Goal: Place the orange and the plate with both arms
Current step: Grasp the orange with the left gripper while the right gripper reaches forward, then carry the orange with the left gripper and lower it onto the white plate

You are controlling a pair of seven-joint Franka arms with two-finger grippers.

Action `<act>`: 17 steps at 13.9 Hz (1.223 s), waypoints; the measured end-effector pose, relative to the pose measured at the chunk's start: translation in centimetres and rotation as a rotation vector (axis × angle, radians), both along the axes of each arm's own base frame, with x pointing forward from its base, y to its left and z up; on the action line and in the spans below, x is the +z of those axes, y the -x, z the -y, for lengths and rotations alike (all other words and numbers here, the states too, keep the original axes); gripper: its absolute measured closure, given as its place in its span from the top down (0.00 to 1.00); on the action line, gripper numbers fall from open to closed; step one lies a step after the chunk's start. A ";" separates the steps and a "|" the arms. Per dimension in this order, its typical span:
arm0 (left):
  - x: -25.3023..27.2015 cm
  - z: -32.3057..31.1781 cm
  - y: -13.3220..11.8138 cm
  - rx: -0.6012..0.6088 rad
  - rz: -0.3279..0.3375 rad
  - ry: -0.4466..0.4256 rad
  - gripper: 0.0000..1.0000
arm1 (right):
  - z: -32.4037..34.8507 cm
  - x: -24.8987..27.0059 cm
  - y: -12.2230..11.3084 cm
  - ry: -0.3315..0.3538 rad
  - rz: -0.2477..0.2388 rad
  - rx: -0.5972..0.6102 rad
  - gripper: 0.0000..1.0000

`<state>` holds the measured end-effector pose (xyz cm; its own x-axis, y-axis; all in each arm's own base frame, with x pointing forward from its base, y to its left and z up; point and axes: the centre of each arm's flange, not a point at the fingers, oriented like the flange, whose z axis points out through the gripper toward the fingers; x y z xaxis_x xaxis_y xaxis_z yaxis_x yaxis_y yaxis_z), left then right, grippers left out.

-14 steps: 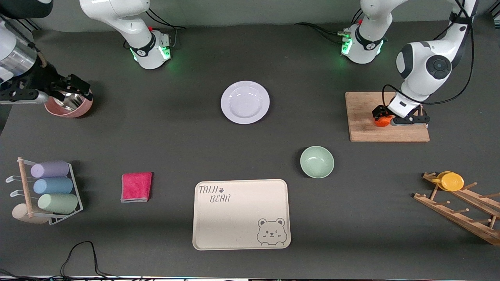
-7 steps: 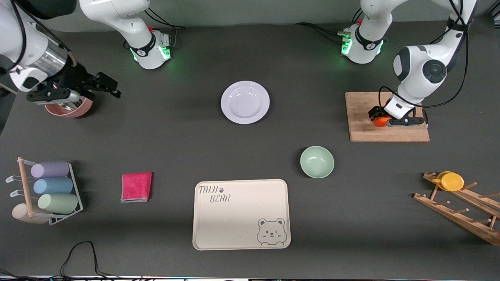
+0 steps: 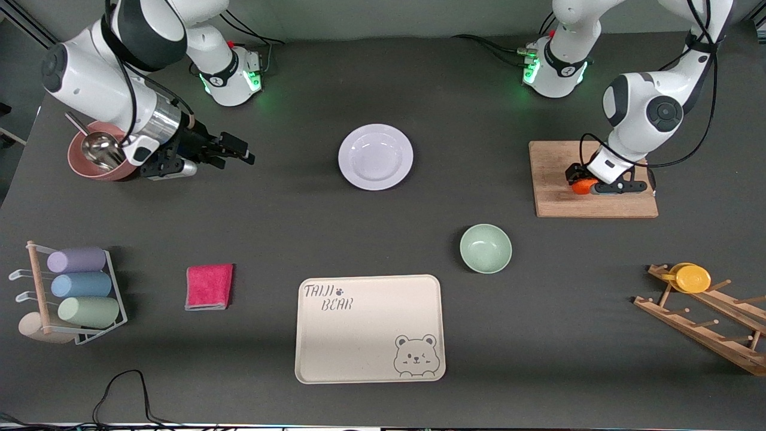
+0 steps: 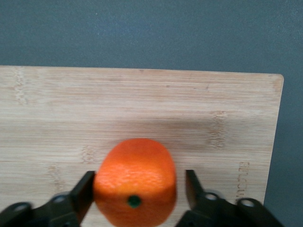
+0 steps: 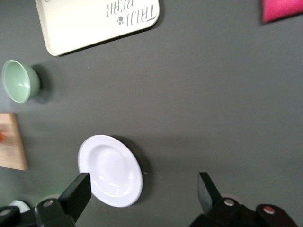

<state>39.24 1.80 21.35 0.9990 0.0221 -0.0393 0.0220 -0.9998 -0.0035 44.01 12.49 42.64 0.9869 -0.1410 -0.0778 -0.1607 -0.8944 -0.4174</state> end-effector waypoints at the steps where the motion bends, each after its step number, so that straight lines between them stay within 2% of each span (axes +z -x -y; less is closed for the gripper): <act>1: 0.1 0.0 0.0 -0.005 0.003 -0.004 0.68 | 0.0 -1.1 0.3 -0.036 -0.007 -0.020 1.00; 5: 1.0 0.2 -0.7 -0.029 -0.001 -0.019 0.68 | 0.1 -8.4 1.9 -0.282 -0.002 -0.049 1.00; 7: 3.7 1.8 -2.0 -0.058 -0.047 -0.051 0.68 | 0.3 -12.4 3.2 -0.380 0.014 -0.059 1.00; 9: 7.8 5.9 -3.4 -0.065 -0.061 -0.057 0.68 | 0.6 -16.3 4.5 -0.442 0.058 -0.057 1.00; 11: 11.7 10.9 -4.2 -0.060 -0.071 0.002 0.68 | 0.6 -19.6 5.7 -0.474 0.102 -0.046 1.00; 14: 16.9 16.7 -5.1 -0.031 -0.094 0.057 0.68 | -0.4 -22.2 7.1 -0.539 0.102 -0.008 1.00; 17: 20.9 23.3 -4.7 0.044 -0.075 0.081 0.68 | -0.7 -23.2 8.6 -0.590 0.125 0.061 1.00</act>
